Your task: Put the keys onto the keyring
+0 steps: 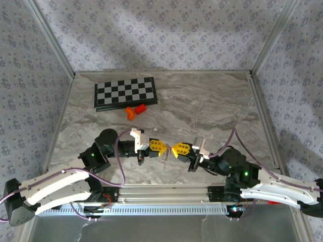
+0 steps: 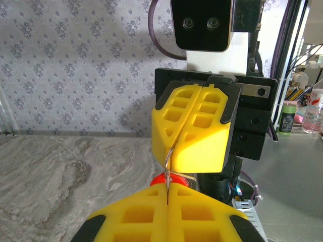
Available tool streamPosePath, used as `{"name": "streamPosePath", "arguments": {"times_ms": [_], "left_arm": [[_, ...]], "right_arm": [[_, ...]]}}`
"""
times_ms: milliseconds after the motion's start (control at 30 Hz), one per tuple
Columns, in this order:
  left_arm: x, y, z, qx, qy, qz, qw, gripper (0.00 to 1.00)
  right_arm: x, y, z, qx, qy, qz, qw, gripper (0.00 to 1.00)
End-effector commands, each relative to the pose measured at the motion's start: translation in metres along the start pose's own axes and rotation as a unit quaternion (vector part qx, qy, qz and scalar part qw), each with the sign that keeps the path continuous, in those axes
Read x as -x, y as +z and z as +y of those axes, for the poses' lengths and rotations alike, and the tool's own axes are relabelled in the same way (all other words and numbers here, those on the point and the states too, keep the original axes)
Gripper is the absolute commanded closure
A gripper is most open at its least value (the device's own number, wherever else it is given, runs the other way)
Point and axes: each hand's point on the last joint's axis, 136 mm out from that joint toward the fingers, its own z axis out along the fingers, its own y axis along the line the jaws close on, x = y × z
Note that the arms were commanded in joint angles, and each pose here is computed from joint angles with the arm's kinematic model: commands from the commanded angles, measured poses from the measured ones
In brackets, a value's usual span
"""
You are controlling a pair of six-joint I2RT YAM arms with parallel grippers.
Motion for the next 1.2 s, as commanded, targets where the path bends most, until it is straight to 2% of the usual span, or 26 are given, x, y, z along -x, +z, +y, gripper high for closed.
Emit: {"name": "streamPosePath", "arguments": {"times_ms": [0, 1167], "left_arm": [[0.0269, -0.0044, -0.0047, -0.008, 0.018, -0.033, 0.999, 1.00], [0.0269, -0.0050, -0.0053, -0.008, 0.018, -0.032, 0.999, 1.00]], "right_arm": [[0.0118, -0.0040, 0.0016, 0.006, -0.005, -0.025, 1.000, 1.00], [0.0101, 0.0013, 0.0018, 0.003, -0.008, -0.025, 1.000, 1.00]]}}
